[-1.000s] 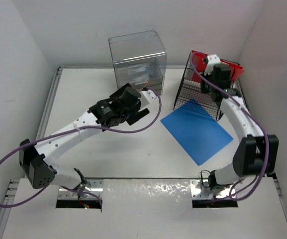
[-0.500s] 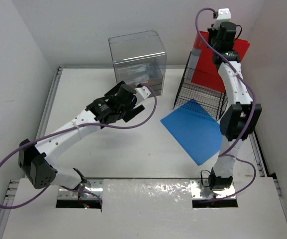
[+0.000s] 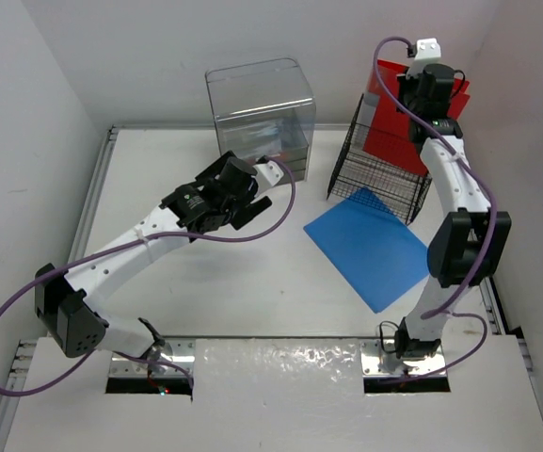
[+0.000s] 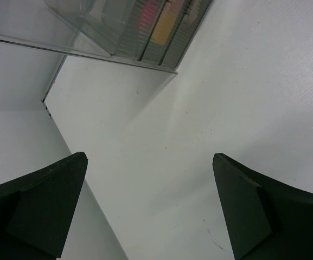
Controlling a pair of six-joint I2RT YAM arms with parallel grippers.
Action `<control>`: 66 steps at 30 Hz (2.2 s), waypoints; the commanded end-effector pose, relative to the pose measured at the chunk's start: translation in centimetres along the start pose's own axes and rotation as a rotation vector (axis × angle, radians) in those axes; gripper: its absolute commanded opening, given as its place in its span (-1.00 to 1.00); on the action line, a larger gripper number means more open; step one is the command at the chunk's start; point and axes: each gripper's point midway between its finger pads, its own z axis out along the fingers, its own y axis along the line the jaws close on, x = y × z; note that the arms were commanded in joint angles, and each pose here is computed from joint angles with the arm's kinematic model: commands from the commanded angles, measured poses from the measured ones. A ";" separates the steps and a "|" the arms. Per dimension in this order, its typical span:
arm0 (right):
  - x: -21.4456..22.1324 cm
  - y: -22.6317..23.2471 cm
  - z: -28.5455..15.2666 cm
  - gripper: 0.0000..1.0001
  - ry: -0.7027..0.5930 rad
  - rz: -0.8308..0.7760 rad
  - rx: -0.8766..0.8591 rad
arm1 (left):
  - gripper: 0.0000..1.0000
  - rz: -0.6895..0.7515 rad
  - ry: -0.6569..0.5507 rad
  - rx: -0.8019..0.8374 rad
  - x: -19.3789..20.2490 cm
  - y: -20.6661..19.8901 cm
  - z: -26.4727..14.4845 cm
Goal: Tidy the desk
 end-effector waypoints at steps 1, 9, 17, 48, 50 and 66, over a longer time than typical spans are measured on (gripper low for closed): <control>-4.1 0.7 -2.9 -0.98 -0.133 0.032 -0.060 | 0.99 -0.038 -0.059 -0.036 -1.5 1.7 -1.0; -2.5 0.4 -5.1 -0.28 -0.068 0.026 -0.069 | 0.99 -0.032 -0.059 -0.025 -1.5 1.5 -0.9; -3.2 -2.3 -4.2 0.35 -0.041 -0.175 -0.052 | 0.99 -0.023 -0.057 -0.019 -1.3 1.3 -0.9; -0.9 2.3 -1.3 -0.34 -0.038 -0.583 -0.549 | 0.99 0.025 -0.020 -0.042 0.1 1.1 0.0; -0.4 2.7 -1.8 -0.70 -0.024 -0.592 -0.589 | 0.99 0.028 -0.019 -0.043 0.2 1.1 -0.1; 2.9 1.9 -2.6 -0.09 0.025 -0.466 -0.707 | 0.99 0.023 -0.021 -0.083 0.2 1.9 -0.4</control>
